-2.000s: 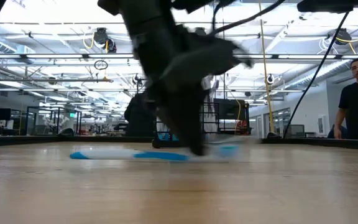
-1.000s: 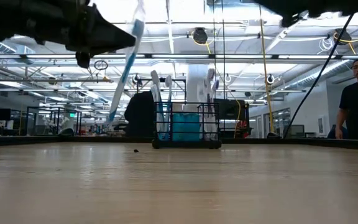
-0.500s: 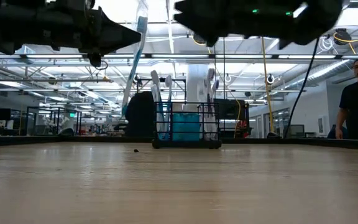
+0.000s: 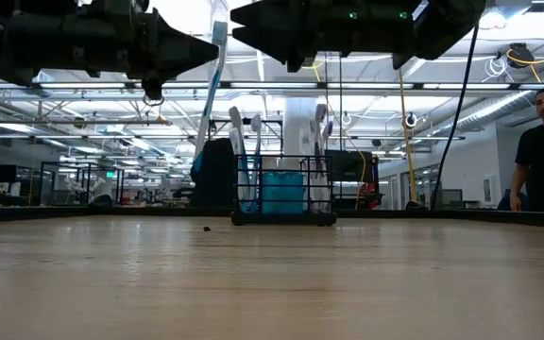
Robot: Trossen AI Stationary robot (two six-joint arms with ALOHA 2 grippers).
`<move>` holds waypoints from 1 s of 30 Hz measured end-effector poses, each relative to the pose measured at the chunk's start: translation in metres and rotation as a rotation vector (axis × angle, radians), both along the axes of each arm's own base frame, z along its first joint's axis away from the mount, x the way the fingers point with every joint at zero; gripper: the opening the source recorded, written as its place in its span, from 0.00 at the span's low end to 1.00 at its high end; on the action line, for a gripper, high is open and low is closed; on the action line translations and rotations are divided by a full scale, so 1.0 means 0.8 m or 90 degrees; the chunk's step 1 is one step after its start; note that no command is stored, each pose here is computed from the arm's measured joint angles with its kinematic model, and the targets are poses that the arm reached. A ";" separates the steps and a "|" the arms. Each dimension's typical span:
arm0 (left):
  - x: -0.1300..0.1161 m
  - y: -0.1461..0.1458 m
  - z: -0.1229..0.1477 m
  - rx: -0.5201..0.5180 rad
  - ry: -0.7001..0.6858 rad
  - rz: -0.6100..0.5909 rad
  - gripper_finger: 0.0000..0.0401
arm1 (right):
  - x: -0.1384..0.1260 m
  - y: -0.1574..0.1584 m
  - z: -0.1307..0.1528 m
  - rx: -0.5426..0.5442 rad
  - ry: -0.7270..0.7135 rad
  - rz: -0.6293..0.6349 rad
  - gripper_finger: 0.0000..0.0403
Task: Pick & Place toothbrushing station
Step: Put the blue toothbrush into the black organizer
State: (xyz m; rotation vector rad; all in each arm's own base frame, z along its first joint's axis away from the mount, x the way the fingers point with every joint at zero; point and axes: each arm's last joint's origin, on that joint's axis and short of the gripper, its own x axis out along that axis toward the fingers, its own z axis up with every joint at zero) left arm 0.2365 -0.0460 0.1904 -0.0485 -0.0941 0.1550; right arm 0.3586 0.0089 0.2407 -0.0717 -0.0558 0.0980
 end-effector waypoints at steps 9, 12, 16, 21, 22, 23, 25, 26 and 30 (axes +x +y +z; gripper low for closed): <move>0.001 0.004 0.002 0.003 -0.012 -0.009 0.00 | 0.004 -0.005 -0.003 0.019 0.012 -0.006 0.48; 0.001 0.004 0.004 0.004 -0.018 -0.011 0.00 | 0.004 -0.009 -0.003 0.034 0.015 0.000 0.49; 0.002 0.008 0.004 0.003 -0.020 -0.015 0.00 | 0.005 -0.011 -0.003 0.034 0.004 -0.002 0.48; 0.003 0.012 0.005 -0.001 -0.022 -0.021 0.00 | 0.007 -0.013 0.003 0.035 -0.006 -0.001 0.45; 0.003 0.013 0.005 -0.004 -0.023 -0.019 0.00 | 0.008 -0.013 0.004 0.033 -0.006 -0.001 0.45; 0.003 0.013 0.005 -0.005 -0.023 -0.018 0.00 | 0.009 -0.014 0.005 0.031 -0.005 -0.001 0.45; 0.003 0.013 0.005 -0.005 -0.023 -0.018 0.00 | 0.011 -0.014 0.009 0.028 0.000 -0.001 0.45; 0.003 0.013 0.005 -0.005 -0.023 -0.018 0.00 | 0.012 -0.014 0.010 0.026 0.002 -0.001 0.45; 0.003 0.013 0.005 -0.005 -0.024 -0.021 0.00 | 0.019 -0.013 0.011 0.026 0.005 0.014 0.45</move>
